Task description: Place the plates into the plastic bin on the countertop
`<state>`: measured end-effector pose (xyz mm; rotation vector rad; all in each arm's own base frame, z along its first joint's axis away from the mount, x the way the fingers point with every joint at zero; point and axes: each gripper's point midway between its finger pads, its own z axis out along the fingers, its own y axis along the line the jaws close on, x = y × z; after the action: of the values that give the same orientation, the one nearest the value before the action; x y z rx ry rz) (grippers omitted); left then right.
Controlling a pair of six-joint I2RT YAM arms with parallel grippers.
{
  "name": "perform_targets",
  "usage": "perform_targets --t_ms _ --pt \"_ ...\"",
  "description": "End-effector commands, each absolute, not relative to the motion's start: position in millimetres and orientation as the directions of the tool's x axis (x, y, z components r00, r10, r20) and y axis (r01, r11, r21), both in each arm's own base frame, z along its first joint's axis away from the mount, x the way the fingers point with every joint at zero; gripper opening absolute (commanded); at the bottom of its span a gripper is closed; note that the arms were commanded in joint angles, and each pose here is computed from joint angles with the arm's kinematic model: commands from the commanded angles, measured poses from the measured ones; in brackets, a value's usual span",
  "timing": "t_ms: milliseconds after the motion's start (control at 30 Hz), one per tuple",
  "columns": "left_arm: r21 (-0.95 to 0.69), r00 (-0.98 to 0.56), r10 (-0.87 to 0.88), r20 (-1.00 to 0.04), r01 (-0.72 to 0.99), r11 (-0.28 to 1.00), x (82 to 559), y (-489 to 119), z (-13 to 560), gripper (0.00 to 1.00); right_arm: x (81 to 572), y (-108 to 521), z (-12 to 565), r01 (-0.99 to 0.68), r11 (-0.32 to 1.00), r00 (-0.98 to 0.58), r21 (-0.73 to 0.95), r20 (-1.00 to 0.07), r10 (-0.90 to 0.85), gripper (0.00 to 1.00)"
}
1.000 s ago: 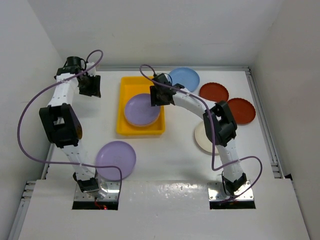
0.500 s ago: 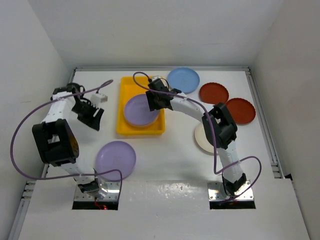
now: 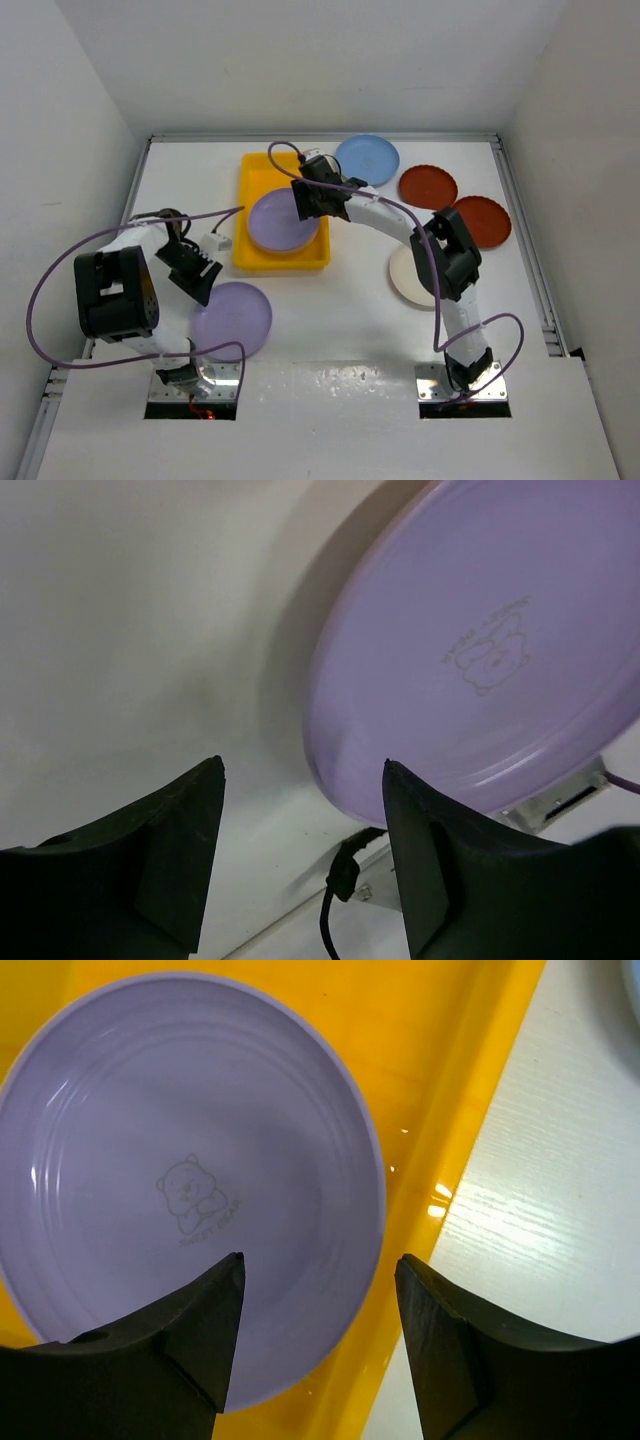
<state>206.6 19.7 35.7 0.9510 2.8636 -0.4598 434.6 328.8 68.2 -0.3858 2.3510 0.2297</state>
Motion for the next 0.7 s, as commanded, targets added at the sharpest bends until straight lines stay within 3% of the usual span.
perform_targets --t_ms 0,167,300,333,400,667 --pt "-0.143 -0.79 0.586 -0.178 0.61 0.779 218.7 31.3 21.8 0.65 440.5 335.8 130.2 -0.358 0.929 -0.592 0.096 -0.792 -0.147 0.62" --pt "-0.126 -0.805 0.567 -0.176 0.59 0.798 222.3 31.4 5.1 0.51 435.8 319.8 142.0 -0.307 0.946 -0.577 0.107 -0.811 -0.096 0.62" --pt "-0.174 -0.796 0.577 -0.184 0.604 0.778 212.1 17.7 -2.1 0.25 431.8 312.5 159.9 -0.287 0.944 -0.564 0.166 -0.825 -0.027 0.62" --pt "-0.18 -0.796 0.575 -0.19 0.604 0.776 212.3 16.1 -2.0 0.11 432.7 310.1 165.8 -0.281 0.943 -0.558 0.179 -0.829 -0.009 0.62" --pt "-0.195 -0.79 0.58 -0.197 0.612 0.767 206.4 12.7 -3.5 0.01 429.9 306.3 164.5 -0.276 0.944 -0.563 0.18 -0.827 -0.007 0.6" --pt "-0.138 -0.608 0.753 -0.251 0.793 0.594 195.0 2.7 31.0 0.0 426.9 296.4 163.6 -0.274 0.949 -0.559 0.154 -0.829 -0.026 0.6"
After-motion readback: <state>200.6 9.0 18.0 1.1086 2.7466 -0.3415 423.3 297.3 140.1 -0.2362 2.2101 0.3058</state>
